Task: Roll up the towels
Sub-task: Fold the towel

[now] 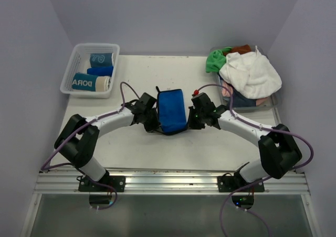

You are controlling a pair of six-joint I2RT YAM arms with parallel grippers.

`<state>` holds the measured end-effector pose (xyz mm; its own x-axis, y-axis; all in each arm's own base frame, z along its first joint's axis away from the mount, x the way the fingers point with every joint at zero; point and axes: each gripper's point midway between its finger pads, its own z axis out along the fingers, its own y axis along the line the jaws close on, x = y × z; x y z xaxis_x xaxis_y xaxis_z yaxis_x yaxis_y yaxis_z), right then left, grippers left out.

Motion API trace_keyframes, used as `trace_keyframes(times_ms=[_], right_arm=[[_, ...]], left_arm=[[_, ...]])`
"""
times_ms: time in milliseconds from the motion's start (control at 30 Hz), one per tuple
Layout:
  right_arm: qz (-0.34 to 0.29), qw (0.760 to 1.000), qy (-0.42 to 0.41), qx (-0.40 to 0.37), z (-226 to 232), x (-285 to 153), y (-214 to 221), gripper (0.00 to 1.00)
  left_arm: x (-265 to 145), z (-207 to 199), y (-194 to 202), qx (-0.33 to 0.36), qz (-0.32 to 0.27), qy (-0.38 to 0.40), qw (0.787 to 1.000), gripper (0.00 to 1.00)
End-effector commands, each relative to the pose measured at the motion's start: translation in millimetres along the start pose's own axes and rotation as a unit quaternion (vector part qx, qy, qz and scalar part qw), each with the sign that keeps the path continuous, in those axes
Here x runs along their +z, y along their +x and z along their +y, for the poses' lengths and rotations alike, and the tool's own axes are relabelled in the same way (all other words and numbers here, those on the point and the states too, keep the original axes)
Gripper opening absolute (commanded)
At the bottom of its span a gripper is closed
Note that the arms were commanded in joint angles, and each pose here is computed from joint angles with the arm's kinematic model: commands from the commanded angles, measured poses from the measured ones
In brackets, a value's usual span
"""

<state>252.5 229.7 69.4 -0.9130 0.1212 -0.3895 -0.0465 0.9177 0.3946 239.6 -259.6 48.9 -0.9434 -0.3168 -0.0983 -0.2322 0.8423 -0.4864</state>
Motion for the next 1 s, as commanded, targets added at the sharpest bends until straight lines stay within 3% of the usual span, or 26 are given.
trace_keyframes(times_ms=[0, 700, 833, 967], right_arm=[[-0.014, 1.0, 0.011, -0.012, -1, -1, -20, 0.0], [-0.015, 1.0, 0.016, -0.017, 8, 36, -68, 0.0], [-0.017, 1.0, 0.002, -0.018, 15, 29, -70, 0.0], [0.014, 1.0, -0.023, -0.007, 11, 19, -35, 0.0]], left_arm=[[-7, -4, -13, 0.007, -0.002, -0.01, 1.0, 0.0], [3, -7, -82, -0.014, -0.038, -0.026, 0.999, 0.0], [-1, -8, -79, -0.001, -0.032, -0.021, 0.999, 0.0], [-9, 5, -56, 0.016, -0.01, -0.015, 1.0, 0.0]])
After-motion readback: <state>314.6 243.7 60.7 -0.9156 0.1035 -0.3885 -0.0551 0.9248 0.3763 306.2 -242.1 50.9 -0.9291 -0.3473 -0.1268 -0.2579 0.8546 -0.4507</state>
